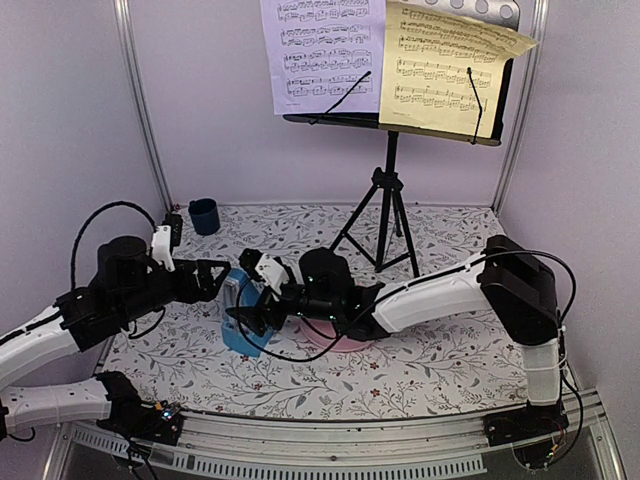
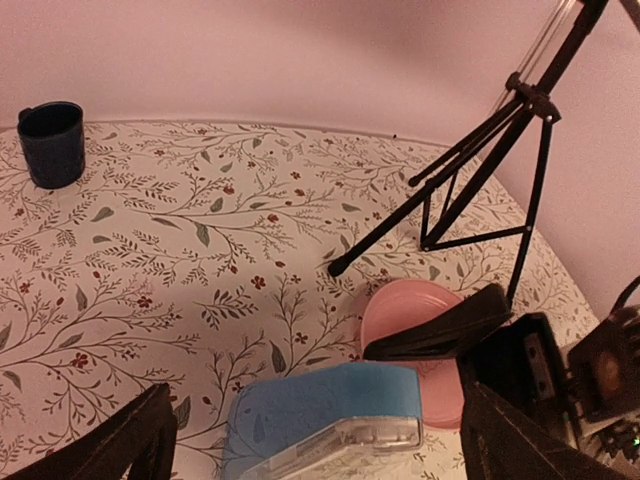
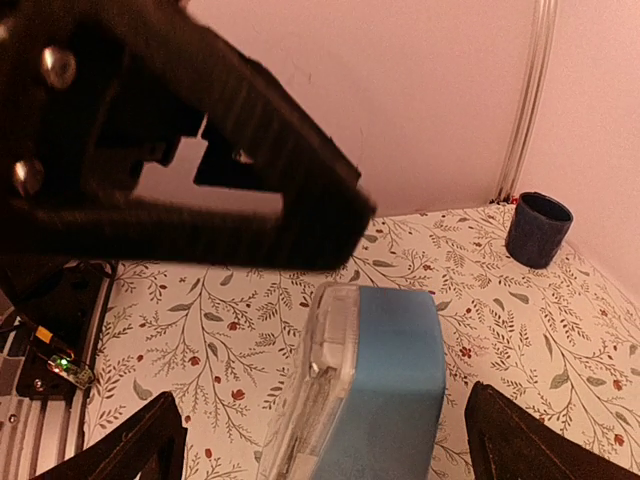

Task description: Set up the instrument practice props

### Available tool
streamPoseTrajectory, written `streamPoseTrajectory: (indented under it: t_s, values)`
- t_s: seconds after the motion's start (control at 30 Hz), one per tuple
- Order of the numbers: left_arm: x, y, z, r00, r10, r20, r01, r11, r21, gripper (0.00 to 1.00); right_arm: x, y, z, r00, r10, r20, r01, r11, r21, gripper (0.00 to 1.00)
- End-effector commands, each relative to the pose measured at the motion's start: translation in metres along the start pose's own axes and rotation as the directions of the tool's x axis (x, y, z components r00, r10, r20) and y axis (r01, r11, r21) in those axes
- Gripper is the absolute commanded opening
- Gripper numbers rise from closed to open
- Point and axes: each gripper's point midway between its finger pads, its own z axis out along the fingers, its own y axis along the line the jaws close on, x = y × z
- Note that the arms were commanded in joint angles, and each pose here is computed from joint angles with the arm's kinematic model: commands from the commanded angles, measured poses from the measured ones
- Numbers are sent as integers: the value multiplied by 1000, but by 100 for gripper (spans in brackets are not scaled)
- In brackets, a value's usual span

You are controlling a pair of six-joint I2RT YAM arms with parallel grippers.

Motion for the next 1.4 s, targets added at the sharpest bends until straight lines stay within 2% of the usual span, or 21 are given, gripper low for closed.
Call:
streamPoseTrajectory:
  t_s: [0.0, 0.2, 0.47, 0.7, 0.93, 1.2, 1.3, 1.37]
  values:
    - [14, -16, 1, 1000, 30, -5, -30, 998, 52, 99, -66, 2, -38, 989, 12, 150, -8, 1000, -26, 99]
    - [43, -29, 12, 995, 79, -55, -75, 995, 69, 99, -60, -18, -86, 982, 122, 141, -118, 992, -38, 99]
    - [66, -8, 29, 993, 89, -78, -94, 993, -69, 95, -51, -33, -124, 979, 155, 133, -156, 988, 0, 99]
    - [82, -17, 42, 983, 150, -105, -152, 988, -9, 93, -35, -25, -130, 982, 163, 95, -161, 987, -31, 99]
    - [91, -8, 52, 980, 157, -120, -164, 985, -53, 85, -28, -25, -132, 983, 165, 80, -164, 986, -28, 99]
    - [104, 1, 63, 974, 163, -156, -181, 978, -108, 82, -23, -26, -132, 984, 168, 64, -168, 986, -20, 99]
    - [103, -2, 66, 971, 179, -156, -196, 976, -98, 72, -18, -26, -132, 985, 166, 51, -166, 986, -14, 99]
    - [101, -4, 66, 970, 192, -151, -206, 974, -89, 62, -17, -27, -132, 986, 159, 46, -159, 987, -7, 99]
